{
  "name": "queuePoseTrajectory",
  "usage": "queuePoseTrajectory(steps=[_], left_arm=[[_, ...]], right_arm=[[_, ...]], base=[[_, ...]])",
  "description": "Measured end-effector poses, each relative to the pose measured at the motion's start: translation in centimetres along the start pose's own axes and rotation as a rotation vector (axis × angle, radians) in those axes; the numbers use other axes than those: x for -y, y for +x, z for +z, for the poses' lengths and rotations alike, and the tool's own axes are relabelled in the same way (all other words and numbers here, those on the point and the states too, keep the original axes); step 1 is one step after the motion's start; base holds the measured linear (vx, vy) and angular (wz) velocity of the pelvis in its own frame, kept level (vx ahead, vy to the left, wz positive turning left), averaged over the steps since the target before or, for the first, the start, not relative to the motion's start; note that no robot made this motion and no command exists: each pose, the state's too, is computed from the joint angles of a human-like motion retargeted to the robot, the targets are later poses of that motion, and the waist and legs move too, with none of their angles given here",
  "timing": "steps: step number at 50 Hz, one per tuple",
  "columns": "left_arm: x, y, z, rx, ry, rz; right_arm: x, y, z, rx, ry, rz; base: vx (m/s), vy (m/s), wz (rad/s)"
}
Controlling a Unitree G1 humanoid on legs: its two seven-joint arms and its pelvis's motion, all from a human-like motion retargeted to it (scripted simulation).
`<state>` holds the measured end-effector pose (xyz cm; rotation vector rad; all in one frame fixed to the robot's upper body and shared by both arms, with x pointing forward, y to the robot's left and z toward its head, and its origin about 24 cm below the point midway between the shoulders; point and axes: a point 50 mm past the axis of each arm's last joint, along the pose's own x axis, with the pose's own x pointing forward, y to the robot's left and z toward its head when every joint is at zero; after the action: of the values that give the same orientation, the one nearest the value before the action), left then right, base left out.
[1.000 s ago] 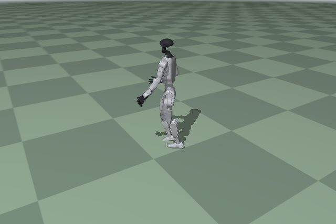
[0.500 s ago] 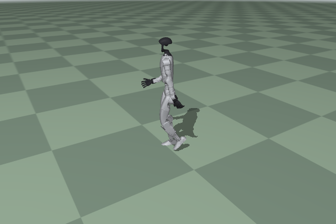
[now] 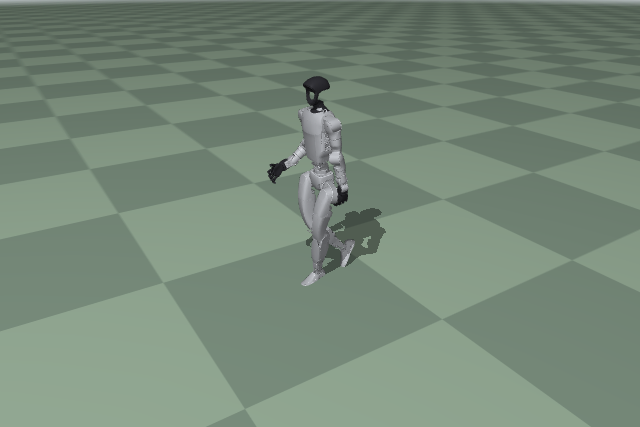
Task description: Walk run
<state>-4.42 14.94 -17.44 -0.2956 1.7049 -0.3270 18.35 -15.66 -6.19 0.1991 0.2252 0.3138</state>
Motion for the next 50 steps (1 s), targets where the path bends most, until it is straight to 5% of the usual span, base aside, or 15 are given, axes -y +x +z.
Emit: queuePoseTrajectory(steps=[9,17,27,37,43,50], left_arm=[[-2.9,-9.2,21.8,0.605,0.709,0.442],[-1.4,-13.2,26.4,0.818,0.755,0.427],[-1.4,-2.1,10.7,0.182,0.358,0.216],[-2.3,-1.9,-8.7,-0.418,0.132,0.119],[-3.1,-3.5,-13.9,-0.484,0.016,0.285],[1.0,-2.2,-15.5,-0.416,-0.358,0.149]], right_arm=[[1.8,-2.0,-0.3,-0.026,-0.038,-0.064],[1.6,-1.3,0.4,-0.010,-0.070,-0.039],[0.8,-1.9,-0.7,-0.050,-0.018,-0.053],[0.9,0.1,0.7,-0.010,-0.066,0.007],[2.2,0.2,1.6,0.030,-0.035,-0.016],[2.1,0.3,1.7,0.023,-0.092,-0.005]], base=[[0.52,-0.06,3.55],[0.58,-0.24,1.87],[0.70,-0.12,1.63],[0.48,-0.23,1.28],[0.52,-0.21,0.95],[0.73,-0.13,0.85]])
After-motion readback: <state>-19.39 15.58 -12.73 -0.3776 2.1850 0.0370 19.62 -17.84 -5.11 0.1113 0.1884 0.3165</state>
